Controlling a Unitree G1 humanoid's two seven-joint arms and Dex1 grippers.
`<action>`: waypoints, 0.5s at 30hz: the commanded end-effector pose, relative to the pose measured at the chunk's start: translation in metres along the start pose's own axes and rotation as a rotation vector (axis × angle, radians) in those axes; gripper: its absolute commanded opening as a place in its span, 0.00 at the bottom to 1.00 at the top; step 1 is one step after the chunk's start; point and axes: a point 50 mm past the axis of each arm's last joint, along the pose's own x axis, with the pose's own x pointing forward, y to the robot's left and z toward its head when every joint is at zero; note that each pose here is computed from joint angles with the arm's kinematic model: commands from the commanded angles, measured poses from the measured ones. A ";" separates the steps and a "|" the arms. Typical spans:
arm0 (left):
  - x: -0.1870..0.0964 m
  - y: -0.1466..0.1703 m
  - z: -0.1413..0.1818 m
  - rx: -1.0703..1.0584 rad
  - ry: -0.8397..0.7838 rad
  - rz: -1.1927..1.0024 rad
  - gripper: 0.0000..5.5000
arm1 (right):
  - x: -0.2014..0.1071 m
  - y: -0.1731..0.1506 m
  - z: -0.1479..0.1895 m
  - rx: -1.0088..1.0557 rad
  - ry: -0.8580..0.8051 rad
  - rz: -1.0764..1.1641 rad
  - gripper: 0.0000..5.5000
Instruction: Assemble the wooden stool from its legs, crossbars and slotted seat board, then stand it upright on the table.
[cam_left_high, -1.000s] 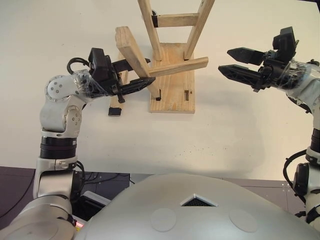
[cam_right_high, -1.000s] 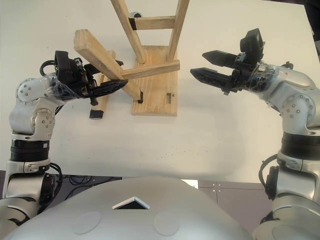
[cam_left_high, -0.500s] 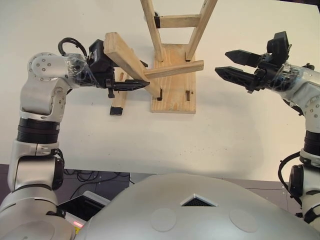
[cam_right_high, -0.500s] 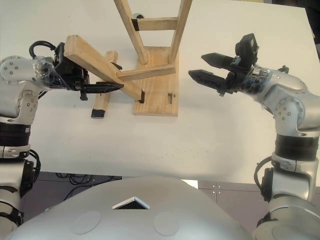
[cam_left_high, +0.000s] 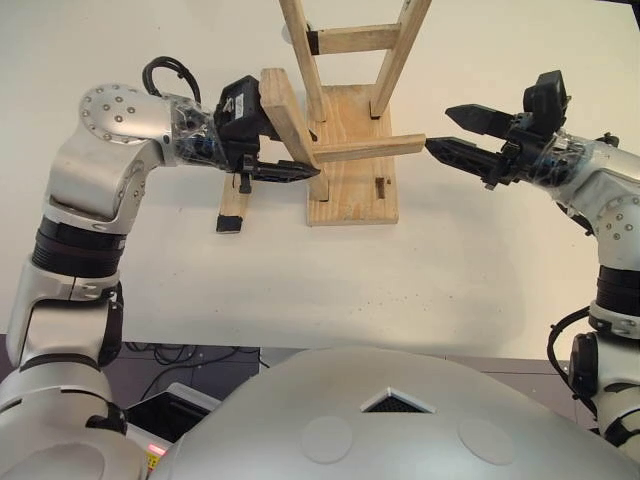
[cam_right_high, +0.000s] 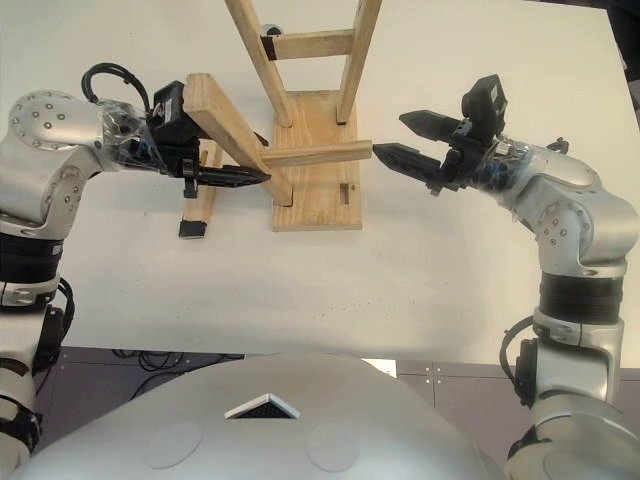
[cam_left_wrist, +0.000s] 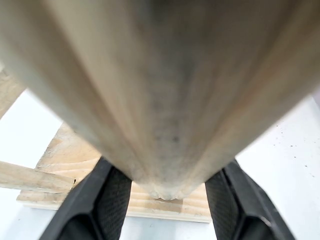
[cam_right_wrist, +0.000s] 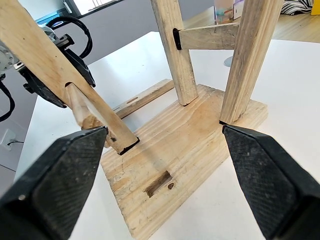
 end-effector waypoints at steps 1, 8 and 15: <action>0.009 -0.015 -0.055 -0.140 0.314 0.003 0.37 | 0.001 -0.002 -0.004 -0.005 0.000 -0.019 0.77; -0.001 -0.014 -0.052 -0.077 0.237 0.049 0.43 | -0.006 -0.006 -0.007 0.000 0.007 -0.052 0.77; -0.037 -0.014 -0.049 -0.111 0.240 0.257 0.63 | -0.009 -0.004 -0.013 0.002 -0.001 -0.078 0.77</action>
